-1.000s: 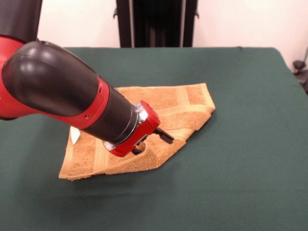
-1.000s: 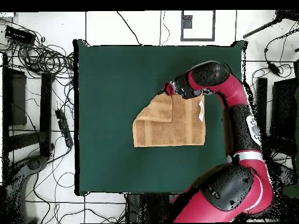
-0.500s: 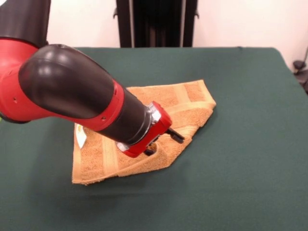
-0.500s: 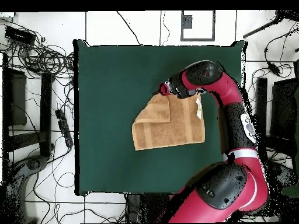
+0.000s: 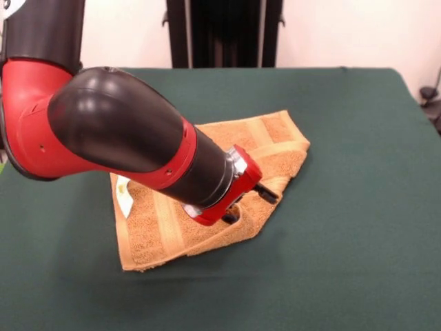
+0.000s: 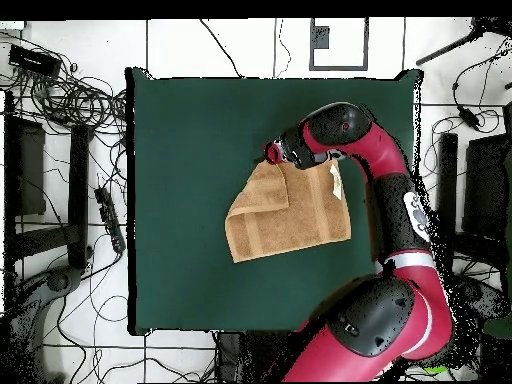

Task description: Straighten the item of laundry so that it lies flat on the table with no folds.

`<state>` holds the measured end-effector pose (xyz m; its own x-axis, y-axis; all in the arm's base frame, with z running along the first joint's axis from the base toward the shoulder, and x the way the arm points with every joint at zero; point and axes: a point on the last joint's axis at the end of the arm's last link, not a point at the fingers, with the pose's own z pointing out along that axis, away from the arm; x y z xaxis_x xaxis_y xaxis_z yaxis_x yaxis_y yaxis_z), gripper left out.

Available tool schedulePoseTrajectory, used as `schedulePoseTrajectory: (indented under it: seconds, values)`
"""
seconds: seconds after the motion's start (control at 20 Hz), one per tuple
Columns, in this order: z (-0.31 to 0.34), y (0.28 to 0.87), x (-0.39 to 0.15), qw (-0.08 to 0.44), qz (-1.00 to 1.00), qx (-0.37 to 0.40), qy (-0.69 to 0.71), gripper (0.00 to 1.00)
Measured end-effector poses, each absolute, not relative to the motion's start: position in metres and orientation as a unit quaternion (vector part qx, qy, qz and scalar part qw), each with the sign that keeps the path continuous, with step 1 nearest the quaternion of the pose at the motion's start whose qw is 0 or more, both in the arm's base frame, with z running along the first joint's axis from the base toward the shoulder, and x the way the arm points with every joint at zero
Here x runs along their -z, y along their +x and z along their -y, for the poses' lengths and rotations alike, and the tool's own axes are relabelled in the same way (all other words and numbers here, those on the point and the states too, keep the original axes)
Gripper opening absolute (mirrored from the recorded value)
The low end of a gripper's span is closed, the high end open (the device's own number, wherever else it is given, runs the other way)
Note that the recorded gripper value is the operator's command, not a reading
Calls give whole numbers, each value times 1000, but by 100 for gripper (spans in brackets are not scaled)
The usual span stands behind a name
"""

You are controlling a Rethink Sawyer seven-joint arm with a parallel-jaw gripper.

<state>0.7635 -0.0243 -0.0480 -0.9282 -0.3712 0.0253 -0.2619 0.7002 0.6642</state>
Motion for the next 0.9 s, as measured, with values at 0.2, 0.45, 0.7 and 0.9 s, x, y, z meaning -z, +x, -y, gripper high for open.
schedulePoseTrajectory:
  seconds: [0.2,0.45,0.7,0.9]
  values:
    - [21,763,50,82,920,345,166,100]
    - [14,765,55,94,935,305,152,100]
    - [-3,770,51,124,956,242,109,100]
    - [-12,771,49,138,965,206,81,100]
